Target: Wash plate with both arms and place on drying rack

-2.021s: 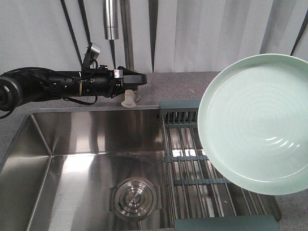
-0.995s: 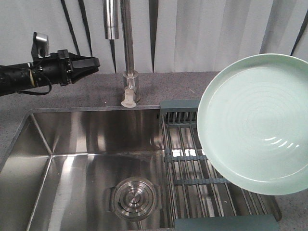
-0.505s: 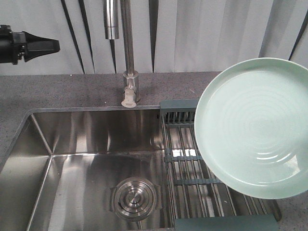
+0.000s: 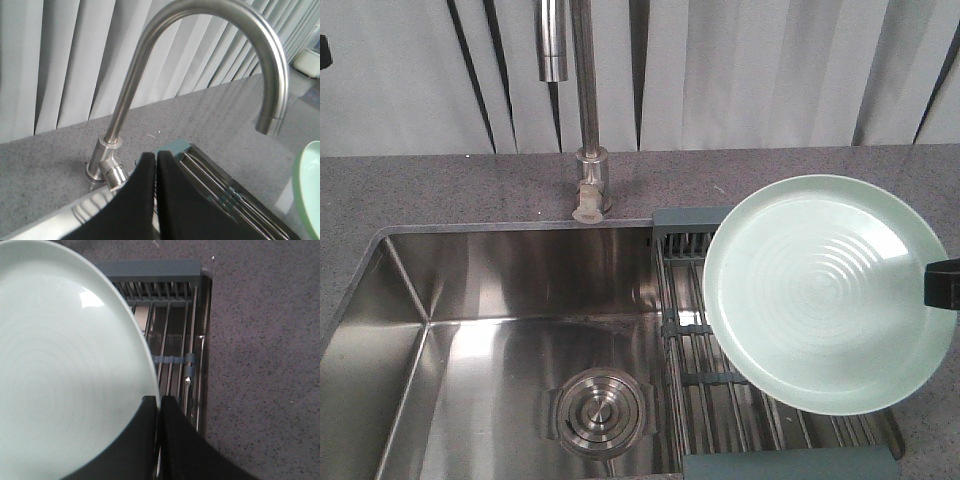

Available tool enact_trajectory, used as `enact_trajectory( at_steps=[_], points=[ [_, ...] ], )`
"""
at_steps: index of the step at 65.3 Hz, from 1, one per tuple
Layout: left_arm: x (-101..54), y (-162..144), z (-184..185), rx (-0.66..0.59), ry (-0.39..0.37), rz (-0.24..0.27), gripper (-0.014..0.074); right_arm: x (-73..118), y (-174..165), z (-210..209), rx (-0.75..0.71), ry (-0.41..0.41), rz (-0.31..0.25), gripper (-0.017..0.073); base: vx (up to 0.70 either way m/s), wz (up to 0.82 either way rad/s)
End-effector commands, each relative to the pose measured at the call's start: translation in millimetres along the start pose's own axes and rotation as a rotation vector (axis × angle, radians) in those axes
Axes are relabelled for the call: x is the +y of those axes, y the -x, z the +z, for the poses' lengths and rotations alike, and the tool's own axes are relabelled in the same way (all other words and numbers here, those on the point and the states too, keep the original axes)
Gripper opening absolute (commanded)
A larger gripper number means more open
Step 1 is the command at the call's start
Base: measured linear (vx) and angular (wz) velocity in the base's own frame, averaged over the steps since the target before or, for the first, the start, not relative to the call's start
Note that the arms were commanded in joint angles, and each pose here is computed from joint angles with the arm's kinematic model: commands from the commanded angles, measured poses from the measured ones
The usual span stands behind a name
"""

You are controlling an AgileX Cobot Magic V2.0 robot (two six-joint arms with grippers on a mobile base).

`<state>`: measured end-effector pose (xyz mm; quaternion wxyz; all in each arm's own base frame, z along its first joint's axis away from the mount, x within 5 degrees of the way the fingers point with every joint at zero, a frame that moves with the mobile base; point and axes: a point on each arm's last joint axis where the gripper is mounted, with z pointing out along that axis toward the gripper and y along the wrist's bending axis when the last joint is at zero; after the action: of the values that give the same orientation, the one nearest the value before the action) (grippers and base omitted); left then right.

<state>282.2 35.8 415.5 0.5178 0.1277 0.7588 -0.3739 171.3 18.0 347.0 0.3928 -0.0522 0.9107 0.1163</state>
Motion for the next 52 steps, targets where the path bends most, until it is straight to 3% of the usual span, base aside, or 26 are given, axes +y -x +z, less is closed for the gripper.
enact_trajectory(
  at_steps=[1,15,20,25,29,43,52],
  points=[
    [-34.0,-18.6,-16.4,0.076,-0.076,0.025,-0.0008,4.0,11.3,7.2,-0.026,0.077,0.005,-0.0003,0.0,0.0],
    [-59.2,-59.1,-30.4,0.016,0.04,-0.004,-0.0008,17.6,18.1,39.8,0.035,0.362,0.015,-0.0003,0.0,0.0],
    [-65.6,-72.2,-34.5,-0.008,0.083,-0.007,-0.0008,26.8,19.6,52.0,0.052,0.437,-0.01,-0.0003,0.0,0.0],
    [-73.2,-82.0,-38.4,-0.027,0.108,-0.001,-0.0008,39.3,19.2,67.2,0.09,0.472,-0.034,-0.0003,0.0,0.0],
    [-79.0,-89.1,-40.8,-0.034,0.111,0.002,-0.0008,56.7,20.0,80.4,0.109,0.495,-0.078,-0.0003,0.0,0.0],
    [-89.9,-100.9,-45.2,-0.048,0.118,0.017,-0.0008,112.4,37.4,119.9,0.122,0.553,-0.142,-0.0003,0.0,0.0],
    [-97.6,-100.5,-48.1,-0.065,0.115,0.04,-0.0008,139.6,60.8,144.1,0.095,0.534,-0.163,-0.0003,0.0,0.0]
  ],
)
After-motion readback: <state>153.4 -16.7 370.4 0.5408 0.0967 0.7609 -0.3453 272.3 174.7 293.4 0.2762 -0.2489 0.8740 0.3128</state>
